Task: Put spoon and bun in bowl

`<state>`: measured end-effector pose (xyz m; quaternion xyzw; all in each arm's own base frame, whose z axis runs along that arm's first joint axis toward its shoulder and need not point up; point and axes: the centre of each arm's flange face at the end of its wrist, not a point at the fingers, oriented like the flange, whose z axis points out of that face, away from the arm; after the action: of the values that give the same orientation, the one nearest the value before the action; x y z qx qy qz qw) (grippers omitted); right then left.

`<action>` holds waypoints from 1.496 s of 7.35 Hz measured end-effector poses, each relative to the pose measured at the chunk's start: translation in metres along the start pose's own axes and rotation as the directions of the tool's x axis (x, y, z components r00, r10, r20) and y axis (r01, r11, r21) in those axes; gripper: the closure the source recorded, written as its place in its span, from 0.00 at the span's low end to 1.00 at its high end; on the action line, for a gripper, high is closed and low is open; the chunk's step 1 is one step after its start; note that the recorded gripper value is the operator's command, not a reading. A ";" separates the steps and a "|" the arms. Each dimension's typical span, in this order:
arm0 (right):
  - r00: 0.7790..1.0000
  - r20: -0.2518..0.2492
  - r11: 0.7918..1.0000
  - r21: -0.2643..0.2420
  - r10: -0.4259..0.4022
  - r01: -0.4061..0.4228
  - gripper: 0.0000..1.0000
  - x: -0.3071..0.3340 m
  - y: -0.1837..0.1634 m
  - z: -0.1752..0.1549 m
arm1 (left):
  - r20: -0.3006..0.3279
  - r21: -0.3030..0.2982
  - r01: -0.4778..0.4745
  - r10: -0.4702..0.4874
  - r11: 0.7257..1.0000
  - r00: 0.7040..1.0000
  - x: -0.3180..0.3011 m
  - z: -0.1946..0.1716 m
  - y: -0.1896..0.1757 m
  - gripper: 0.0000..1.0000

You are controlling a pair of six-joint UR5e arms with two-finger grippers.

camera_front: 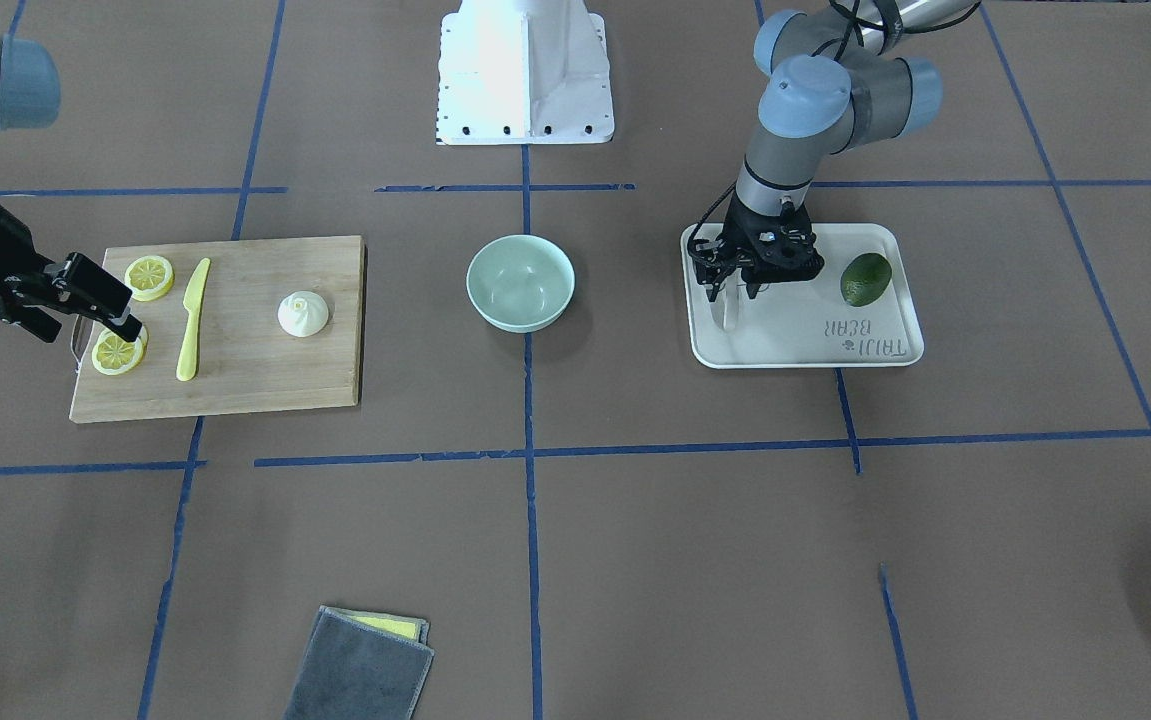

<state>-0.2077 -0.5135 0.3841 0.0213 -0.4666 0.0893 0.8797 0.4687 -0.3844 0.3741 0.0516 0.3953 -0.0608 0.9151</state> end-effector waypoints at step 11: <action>0.995 -0.096 1.000 0.026 -0.016 0.019 0.00 -0.059 0.061 0.086 | -0.134 0.054 0.112 -0.104 0.992 0.986 0.038 -0.074 -0.026 1.00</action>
<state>-0.3216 -0.4720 0.3811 0.0326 -0.4225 0.0887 0.9014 0.4370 -0.4025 0.2949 0.0621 0.4548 -0.1188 0.8804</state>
